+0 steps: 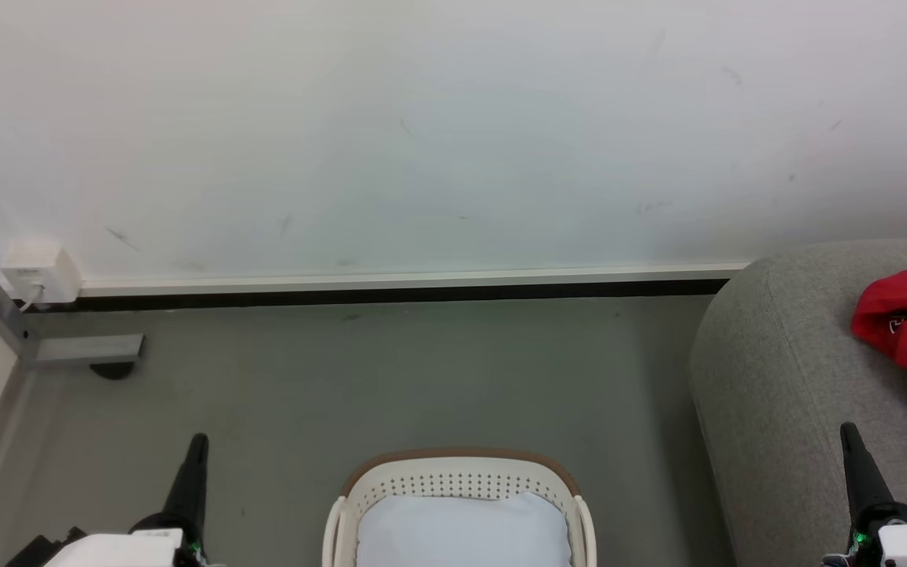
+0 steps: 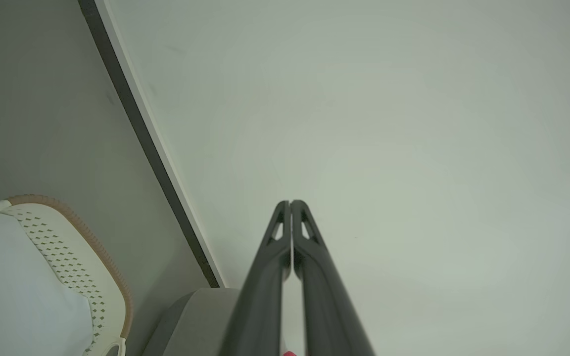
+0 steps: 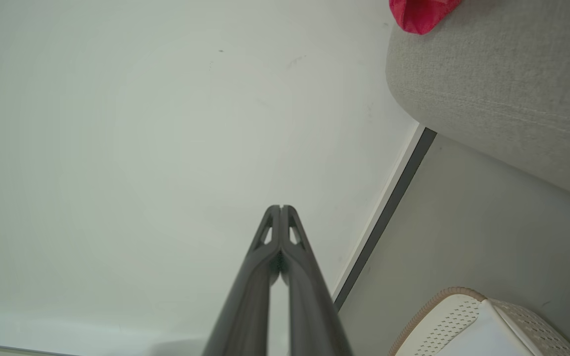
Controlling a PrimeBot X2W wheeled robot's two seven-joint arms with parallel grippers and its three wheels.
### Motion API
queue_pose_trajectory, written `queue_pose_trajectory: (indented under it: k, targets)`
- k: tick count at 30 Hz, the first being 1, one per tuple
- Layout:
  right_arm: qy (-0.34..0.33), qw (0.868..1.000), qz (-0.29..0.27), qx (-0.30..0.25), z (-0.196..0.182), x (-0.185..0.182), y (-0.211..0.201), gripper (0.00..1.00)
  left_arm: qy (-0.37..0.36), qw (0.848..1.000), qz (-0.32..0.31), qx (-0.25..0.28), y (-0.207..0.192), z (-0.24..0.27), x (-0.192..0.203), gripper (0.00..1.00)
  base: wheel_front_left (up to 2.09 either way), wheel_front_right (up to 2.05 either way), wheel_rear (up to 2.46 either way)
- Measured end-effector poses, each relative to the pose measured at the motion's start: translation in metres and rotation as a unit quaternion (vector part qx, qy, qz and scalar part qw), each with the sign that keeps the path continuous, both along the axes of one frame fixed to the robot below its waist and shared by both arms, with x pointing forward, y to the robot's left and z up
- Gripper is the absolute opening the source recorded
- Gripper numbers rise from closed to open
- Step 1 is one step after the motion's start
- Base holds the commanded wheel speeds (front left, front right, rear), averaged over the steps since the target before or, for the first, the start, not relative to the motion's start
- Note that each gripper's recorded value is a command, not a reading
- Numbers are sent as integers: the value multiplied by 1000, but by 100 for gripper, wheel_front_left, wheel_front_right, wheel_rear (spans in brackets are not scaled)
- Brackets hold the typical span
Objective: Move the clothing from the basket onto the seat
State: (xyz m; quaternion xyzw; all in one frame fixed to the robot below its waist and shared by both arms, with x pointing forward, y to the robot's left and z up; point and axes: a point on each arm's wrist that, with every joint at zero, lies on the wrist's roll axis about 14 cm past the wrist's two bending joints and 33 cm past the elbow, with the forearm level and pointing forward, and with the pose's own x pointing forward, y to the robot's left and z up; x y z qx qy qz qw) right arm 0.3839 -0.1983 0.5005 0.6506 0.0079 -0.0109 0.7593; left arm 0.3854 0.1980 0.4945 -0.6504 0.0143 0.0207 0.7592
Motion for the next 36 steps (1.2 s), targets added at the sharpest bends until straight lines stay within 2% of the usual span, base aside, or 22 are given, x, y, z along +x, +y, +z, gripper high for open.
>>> queue_pose_trajectory:
  k: [24, 36]
  targets:
    - [-9, 997, 2, 76, 4, 3, -2, 0, -18, 997, -5, -77, 1, 9, 2, 0, 0, 0, 0]
    - [-10, 997, 2, 78, 4, 4, -2, 0, -18, 997, -5, -77, 1, 9, 2, 0, 0, 0, 0]
